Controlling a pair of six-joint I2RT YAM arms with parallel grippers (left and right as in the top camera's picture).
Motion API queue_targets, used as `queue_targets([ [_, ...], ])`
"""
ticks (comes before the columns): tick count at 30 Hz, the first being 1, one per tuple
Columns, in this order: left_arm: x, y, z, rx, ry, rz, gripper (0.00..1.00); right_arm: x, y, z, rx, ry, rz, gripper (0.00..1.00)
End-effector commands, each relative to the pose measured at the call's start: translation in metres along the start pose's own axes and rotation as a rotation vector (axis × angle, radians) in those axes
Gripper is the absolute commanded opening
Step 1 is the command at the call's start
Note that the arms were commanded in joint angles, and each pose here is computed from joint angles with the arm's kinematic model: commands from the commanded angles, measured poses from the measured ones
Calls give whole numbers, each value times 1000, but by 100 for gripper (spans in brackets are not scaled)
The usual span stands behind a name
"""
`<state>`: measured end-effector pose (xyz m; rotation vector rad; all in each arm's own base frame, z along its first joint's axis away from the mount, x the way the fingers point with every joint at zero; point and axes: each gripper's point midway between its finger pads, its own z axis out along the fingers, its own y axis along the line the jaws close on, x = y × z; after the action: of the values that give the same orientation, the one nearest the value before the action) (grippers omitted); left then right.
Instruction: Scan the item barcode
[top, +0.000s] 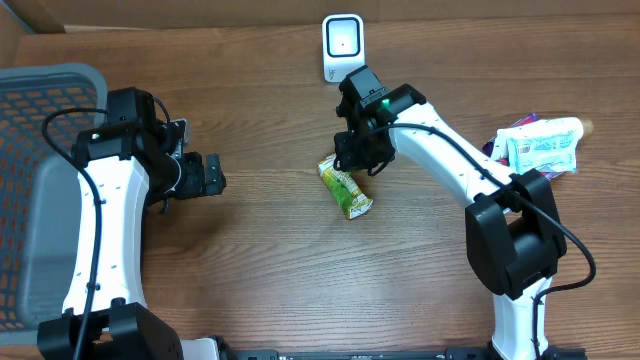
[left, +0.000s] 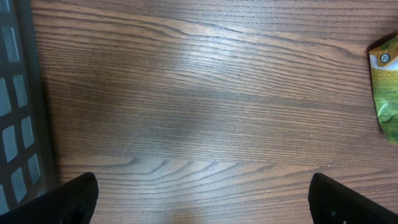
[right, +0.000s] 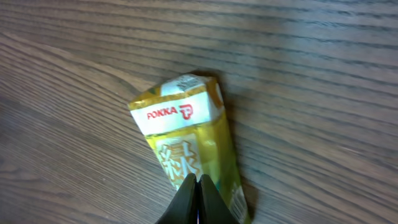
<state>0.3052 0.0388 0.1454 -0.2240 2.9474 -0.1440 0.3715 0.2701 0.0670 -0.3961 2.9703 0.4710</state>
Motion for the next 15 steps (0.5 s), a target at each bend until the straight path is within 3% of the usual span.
queue_targets([
  [1,-2,0,0,5,-2,12,99,10,5,8,-1,24,-2,4],
  [15,-2,0,0,5,-2,12,100,40,-4,38,-1,94,51,4],
])
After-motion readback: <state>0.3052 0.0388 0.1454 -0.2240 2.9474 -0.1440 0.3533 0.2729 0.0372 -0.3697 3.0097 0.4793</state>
